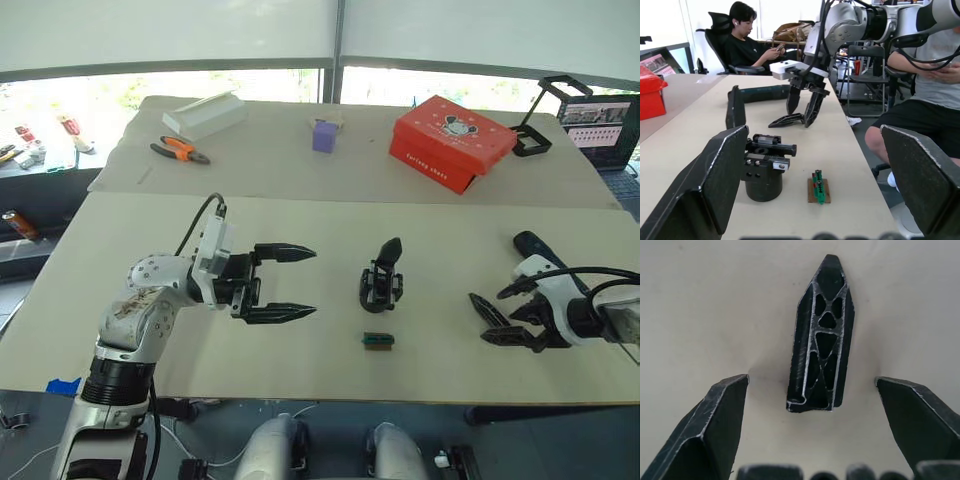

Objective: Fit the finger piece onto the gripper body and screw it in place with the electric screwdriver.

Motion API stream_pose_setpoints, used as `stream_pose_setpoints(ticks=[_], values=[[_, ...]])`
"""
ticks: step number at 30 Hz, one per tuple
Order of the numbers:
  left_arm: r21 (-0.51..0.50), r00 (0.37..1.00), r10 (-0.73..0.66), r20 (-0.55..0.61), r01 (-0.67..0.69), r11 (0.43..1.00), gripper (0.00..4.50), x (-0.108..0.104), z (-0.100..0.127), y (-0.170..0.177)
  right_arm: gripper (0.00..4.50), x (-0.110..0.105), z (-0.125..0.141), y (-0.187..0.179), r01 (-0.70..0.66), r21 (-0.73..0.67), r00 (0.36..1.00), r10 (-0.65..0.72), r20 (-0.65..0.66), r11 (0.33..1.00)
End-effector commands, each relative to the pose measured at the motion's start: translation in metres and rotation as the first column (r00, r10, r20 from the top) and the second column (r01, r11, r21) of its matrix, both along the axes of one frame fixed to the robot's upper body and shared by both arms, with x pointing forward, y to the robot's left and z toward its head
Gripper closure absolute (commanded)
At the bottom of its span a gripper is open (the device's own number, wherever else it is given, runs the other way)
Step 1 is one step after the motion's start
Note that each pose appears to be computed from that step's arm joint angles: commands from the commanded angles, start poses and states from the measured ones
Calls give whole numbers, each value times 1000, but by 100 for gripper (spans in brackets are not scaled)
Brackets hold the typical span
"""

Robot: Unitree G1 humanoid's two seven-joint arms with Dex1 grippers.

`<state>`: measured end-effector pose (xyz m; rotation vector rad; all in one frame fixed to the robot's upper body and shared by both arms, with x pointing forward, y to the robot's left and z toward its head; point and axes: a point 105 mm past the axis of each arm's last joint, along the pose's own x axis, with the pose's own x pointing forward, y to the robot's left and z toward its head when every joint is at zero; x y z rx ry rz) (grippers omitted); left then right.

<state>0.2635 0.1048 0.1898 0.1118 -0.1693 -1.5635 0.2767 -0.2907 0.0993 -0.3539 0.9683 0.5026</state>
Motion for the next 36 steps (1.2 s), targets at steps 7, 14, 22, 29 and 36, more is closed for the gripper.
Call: stream_pose_setpoints(ticks=[7, 14, 22, 29, 36], values=[[-47, 999, -32, 21, 33, 998, 0, -8, 22, -8, 339, -14, -13, -4, -10, -24, 1000, 9, -15, 1000], [-255, 964, 155, -214, -209, 944, 0, 30, 71, -28, 338, 2, 99, 23, -59, -100, 677, 114, 727, 993], [-346, 914, 131, -384, -274, 897, 0, 57, 97, -78, 338, -13, 166, 119, -108, -99, 195, 119, 974, 989], [-405, 907, 52, -418, -237, 883, 0, 49, 106, -112, 338, -10, 158, 152, -135, -147, 139, 166, 976, 980], [-412, 899, -13, -439, -188, 891, 0, 34, 102, -126, 338, -10, 155, 160, -166, -147, 140, 171, 975, 975]])
